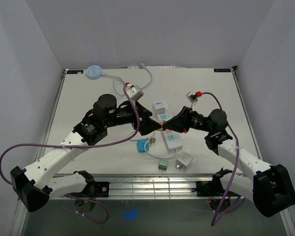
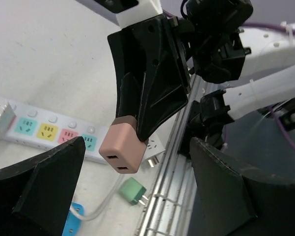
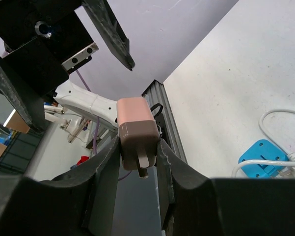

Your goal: Insert the plug

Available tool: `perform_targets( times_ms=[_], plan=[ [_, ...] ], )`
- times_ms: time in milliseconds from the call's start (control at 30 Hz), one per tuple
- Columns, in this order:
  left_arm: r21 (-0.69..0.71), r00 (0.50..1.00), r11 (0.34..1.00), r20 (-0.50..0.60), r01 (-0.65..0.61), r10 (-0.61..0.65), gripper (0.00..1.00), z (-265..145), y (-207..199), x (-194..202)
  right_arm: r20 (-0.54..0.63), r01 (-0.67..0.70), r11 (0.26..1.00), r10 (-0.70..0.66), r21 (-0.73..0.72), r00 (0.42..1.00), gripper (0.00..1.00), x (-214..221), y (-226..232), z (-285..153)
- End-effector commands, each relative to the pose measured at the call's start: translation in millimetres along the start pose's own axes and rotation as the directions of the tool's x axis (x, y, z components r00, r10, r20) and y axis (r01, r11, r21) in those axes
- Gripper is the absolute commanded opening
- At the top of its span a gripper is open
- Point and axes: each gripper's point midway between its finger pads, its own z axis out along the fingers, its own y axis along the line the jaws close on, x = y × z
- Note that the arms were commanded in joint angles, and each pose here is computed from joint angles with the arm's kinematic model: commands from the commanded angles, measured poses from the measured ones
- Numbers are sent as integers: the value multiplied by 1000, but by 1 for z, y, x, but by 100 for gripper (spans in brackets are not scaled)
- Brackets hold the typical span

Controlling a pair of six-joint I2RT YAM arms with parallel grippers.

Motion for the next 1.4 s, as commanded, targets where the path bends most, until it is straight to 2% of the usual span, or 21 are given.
perform_targets(
  times_ms=[0, 100, 167, 300, 667, 967, 1133, 1367],
  plan=[
    [-79, 945, 941, 19, 328, -327, 98, -1, 0, -1, 50, 127, 992, -125, -24, 991, 8, -20, 16, 4],
    [-87, 887, 883, 82, 461, -455, 98, -3, 0, -3, 66, 138, 990, -135, -42, 989, 8, -22, 20, 3],
    [-106, 843, 837, 86, 537, -530, 97, -1, 3, 4, 77, 148, 988, -144, -48, 987, 8, -23, 22, 3],
    [-123, 803, 793, 95, 596, -589, 90, 2, 8, 10, 97, 159, 986, -154, -48, 983, 8, -26, 25, 2],
    [-110, 782, 774, 90, 624, -617, 70, 7, 16, 15, 101, 132, 984, -121, -117, 988, 8, -26, 38, 1],
    [-58, 793, 792, 97, 607, -601, 69, 12, 14, 8, 96, 108, 983, -95, -148, 991, 8, -23, 41, 1],
    [5, 793, 795, 67, 607, -606, 55, 18, 6, 6, 99, 109, 984, -95, -144, 991, 8, -23, 39, 1],
    [21, 798, 800, 60, 600, -600, 37, 17, 2, 4, 101, 100, 986, -87, -134, 991, 8, -22, 36, 1]
  ],
)
